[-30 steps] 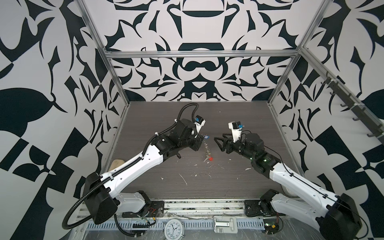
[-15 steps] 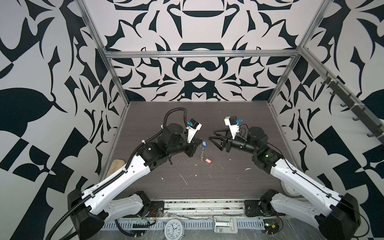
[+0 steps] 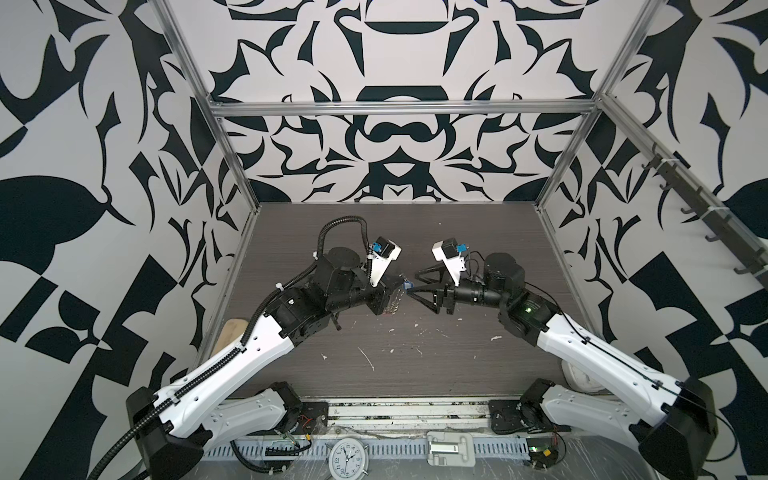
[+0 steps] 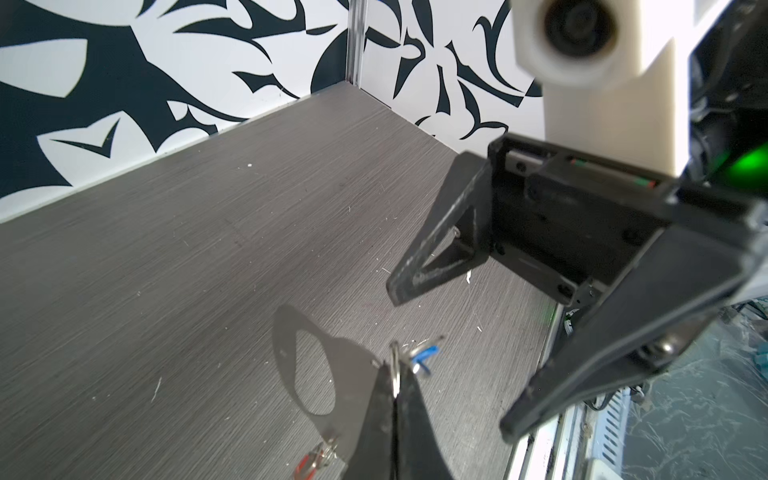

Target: Remove the keys from the keyring

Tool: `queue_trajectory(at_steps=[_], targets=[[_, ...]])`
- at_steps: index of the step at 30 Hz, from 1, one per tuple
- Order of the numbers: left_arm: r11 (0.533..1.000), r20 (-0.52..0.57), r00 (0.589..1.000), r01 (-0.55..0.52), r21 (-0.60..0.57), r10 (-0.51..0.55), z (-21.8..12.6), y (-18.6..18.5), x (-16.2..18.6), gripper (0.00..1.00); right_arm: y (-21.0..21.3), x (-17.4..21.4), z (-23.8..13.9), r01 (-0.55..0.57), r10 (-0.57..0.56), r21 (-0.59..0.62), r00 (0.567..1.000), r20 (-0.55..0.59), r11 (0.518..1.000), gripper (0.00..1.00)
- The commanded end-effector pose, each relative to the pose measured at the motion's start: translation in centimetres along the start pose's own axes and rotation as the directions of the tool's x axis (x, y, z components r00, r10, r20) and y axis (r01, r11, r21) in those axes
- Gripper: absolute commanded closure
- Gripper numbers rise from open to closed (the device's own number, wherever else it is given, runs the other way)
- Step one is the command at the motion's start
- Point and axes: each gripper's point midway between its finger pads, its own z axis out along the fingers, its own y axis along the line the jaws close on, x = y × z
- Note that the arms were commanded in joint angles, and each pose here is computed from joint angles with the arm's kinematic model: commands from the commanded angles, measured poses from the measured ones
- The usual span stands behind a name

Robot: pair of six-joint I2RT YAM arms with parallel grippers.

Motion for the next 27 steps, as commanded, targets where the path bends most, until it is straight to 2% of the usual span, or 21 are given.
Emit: queue_trajectory(at_steps=[1,6,8,10,16,19,22,25,27], targets=[[0.999,0.057,0.998,-0.032,0.031,0.030,-1.0,-0.9,-1.4,1.00,0.8,-1.7,-0.4,0.061,-0.060,-0.003,0.997,0.038,0.998,0.35],[0.999,0.058,0.998,-0.033,0.038,0.031,-1.1,-1.0,-1.5,1.00,1.3,-1.9,-0.2,0.066,-0.065,-0.031,0.997,0.041,0.997,0.44],[0.999,0.061,0.998,-0.034,0.037,0.032,-1.1,-1.0,-1.5,1.00,1.2,-1.8,-0.1,0.065,-0.064,-0.026,0.997,0.039,0.998,0.44],[0.999,0.065,0.997,-0.035,0.038,0.033,-1.2,-1.1,-1.5,1.00,0.8,-1.9,-0.3,0.065,-0.065,0.001,0.997,0.045,0.998,0.43],[0.996,0.090,0.995,-0.052,0.078,0.045,-1.9,-1.9,-1.5,1.00,0.2,-3.2,-1.9,0.079,-0.091,0.101,0.988,0.124,0.992,0.51],[0.993,0.098,0.994,-0.063,0.097,0.053,-2.1,-2.2,-1.6,1.00,0.3,-3.7,-2.6,0.085,-0.105,0.127,0.981,0.161,0.988,0.46],[0.994,0.114,0.992,-0.068,0.089,0.058,-2.2,-2.1,-1.7,1.00,0.1,-4.3,-2.7,0.045,-0.071,0.135,0.977,0.201,0.990,0.32],[0.993,0.143,0.988,-0.076,0.094,0.063,-2.4,-2.3,-1.8,1.00,-0.5,-4.4,-3.0,0.031,-0.070,0.160,0.969,0.239,0.987,0.30],[0.991,0.157,0.985,-0.082,0.102,0.065,-2.5,-2.4,-1.7,1.00,0.1,-3.9,-2.8,0.066,-0.091,0.140,0.979,0.184,0.988,0.28]])
